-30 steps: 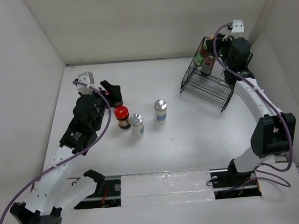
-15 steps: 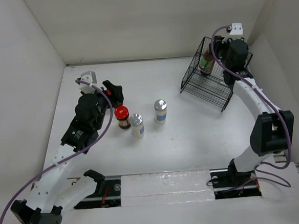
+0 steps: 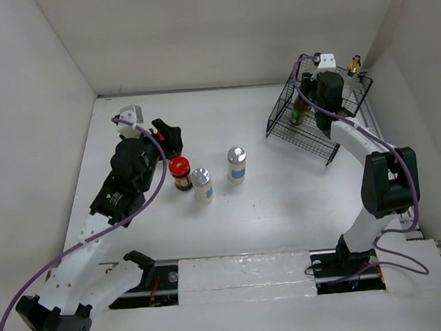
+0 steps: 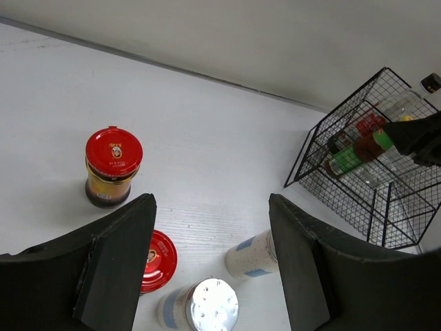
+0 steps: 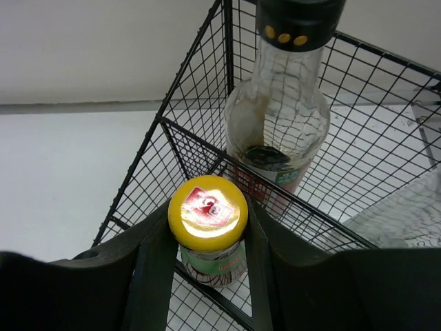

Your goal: Organize the condiment bottles

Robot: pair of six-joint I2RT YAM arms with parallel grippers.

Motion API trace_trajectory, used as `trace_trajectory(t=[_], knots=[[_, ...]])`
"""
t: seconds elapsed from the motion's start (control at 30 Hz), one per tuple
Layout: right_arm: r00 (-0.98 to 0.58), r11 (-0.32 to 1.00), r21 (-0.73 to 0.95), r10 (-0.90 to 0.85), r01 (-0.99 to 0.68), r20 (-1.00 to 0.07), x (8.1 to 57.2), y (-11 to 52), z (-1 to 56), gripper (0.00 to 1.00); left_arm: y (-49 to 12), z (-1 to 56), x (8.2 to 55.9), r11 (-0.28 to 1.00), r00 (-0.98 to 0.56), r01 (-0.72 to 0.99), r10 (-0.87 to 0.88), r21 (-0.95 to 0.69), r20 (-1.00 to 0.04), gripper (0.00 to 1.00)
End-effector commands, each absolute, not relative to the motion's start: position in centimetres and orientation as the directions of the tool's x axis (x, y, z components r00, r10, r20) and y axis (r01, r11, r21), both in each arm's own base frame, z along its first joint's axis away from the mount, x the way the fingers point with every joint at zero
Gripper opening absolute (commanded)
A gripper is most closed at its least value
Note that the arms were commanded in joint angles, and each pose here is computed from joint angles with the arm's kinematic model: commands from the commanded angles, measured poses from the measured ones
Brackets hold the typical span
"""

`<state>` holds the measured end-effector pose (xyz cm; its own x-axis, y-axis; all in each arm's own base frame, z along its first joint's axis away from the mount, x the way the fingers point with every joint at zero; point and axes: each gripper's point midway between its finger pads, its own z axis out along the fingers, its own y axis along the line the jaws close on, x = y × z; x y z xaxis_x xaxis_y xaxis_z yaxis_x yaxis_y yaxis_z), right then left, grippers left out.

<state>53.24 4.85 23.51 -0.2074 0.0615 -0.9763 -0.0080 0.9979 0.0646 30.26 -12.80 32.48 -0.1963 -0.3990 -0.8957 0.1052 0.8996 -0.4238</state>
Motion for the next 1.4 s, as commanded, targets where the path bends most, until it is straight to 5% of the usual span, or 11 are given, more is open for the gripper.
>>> trace_trajectory(t=[0.0, 0.27, 0.57, 0.67, 0.7, 0.8, 0.87, 0.93, 1.07, 1.37], knots=[[-0.014, 0.996, 0.080, 0.080, -0.028, -0.997, 54.2, 5.9, 29.4, 0.29, -12.8, 33.5, 30.5, 0.894, -0.158, 0.128, -0.409, -0.429, -0.899, 0.62], [-0.026, 0.997, 0.078, 0.078, -0.007, -0.997, 53.5, 5.9, 30.1, 0.69, -13.2, 33.2, 30.5, 0.893, -0.173, 0.140, -0.403, -0.428, -0.899, 0.62], [0.016, 0.989, 0.098, 0.100, -0.115, -0.995, 48.8, 10.5, 35.2, 0.87, -13.2, 33.7, 30.4, 0.889, -0.159, 0.147, -0.411, -0.433, -0.898, 0.62], [-0.020, 0.967, 0.135, 0.133, -0.216, -0.991, 46.1, 14.9, 34.2, 0.63, -13.2, 33.7, 30.4, 0.889, -0.159, 0.147, -0.411, -0.433, -0.898, 0.62], [-0.059, 0.957, 0.141, 0.130, -0.252, -0.990, 45.3, 16.3, 32.5, 0.27, -13.2, 33.7, 30.4, 0.889, -0.159, 0.147, -0.411, -0.433, -0.898, 0.62], [-0.153, 0.910, 0.164, 0.113, -0.382, -0.982, 41.9, 21.6, 29.8, 0.12, -13.1, 34.0, 30.2, 0.887, -0.152, 0.151, -0.415, -0.436, -0.897, 0.62], [-0.216, 0.896, 0.167, 0.082, -0.411, -0.973, 40.1, 23.3, 27.7, 0.30, -12.9, 34.3, 30.0, 0.885, -0.143, 0.155, -0.420, -0.439, -0.896, 0.62], [-0.286, 0.875, 0.159, 0.025, -0.458, -0.958, 37.5, 24.9, 25.7, 0.69, -12.8, 34.7, 29.8, 0.882, -0.134, 0.159, -0.425, -0.443, -0.895, 0.63], [-0.384, 0.821, 0.156, -0.083, -0.549, -0.919, 33.4, 26.9, 22.6, 0.98, -12.8, 34.7, 29.8, 0.882, -0.134, 0.159, -0.425, -0.443, -0.895, 0.66], [-0.450, 0.797, 0.137, -0.182, -0.588, -0.874, 32.2, 29.1, 19.2, 1.00, -13.1, 34.7, 29.7, 0.879, -0.142, 0.175, -0.424, -0.444, -0.895, 0.66]])
